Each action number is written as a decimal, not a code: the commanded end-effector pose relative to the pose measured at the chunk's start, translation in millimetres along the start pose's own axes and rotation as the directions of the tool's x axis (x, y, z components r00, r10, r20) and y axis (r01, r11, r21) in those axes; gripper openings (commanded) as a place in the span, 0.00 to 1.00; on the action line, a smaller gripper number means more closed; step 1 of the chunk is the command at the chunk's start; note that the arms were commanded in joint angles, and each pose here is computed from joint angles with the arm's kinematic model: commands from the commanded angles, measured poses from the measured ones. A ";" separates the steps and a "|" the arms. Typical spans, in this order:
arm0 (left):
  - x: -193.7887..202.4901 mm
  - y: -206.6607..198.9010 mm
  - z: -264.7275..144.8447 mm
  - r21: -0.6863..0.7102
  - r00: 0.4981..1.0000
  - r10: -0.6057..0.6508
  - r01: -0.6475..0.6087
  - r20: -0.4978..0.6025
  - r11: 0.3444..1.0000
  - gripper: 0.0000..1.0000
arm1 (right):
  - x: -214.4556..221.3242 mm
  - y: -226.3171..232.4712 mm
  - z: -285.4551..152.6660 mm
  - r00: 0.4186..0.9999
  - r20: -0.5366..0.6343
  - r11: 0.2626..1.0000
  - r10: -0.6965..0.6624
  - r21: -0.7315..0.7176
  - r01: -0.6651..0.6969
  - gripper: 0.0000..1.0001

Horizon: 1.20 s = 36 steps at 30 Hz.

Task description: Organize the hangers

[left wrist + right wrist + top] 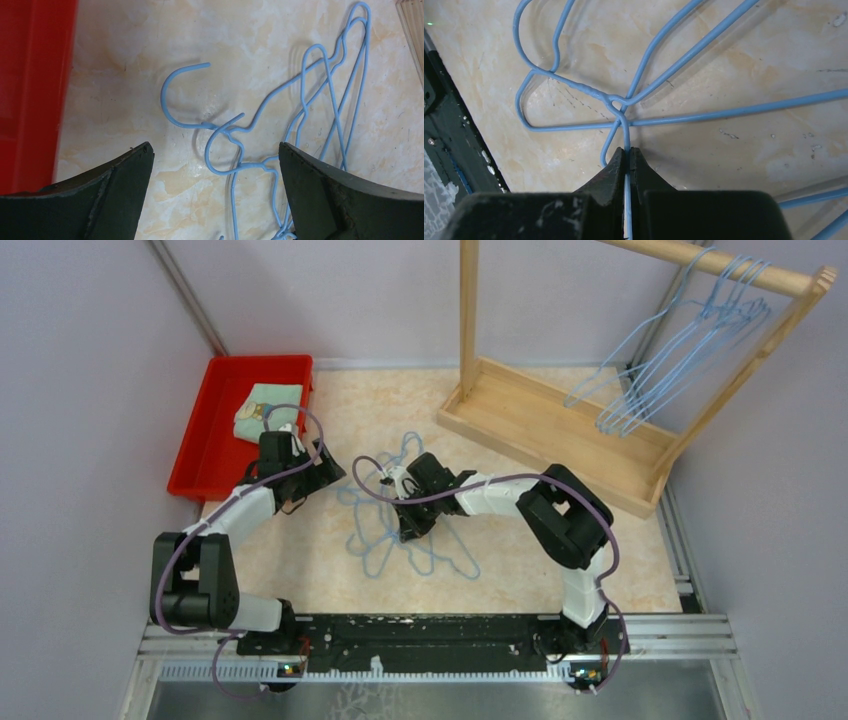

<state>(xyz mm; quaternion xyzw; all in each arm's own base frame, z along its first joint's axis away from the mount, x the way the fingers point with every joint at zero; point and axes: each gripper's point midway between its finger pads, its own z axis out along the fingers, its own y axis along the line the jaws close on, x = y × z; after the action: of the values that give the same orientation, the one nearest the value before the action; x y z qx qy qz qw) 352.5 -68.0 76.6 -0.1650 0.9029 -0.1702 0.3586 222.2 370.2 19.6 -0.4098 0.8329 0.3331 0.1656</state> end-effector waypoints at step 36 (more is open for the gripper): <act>-3.7 -2.6 -7.0 0.014 0.999 -0.023 0.023 0.042 1.000 1.00 | -62.5 22.0 -164.5 0.975 0.184 0.993 0.121 -0.032 -0.117 0.00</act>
<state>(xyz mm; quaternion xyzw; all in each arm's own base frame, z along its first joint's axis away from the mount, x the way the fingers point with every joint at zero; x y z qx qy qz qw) 350.4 -66.8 78.6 -0.1729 0.8995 -0.1700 0.3634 247.9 271.4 177.4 -0.3050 0.8641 0.3299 0.2268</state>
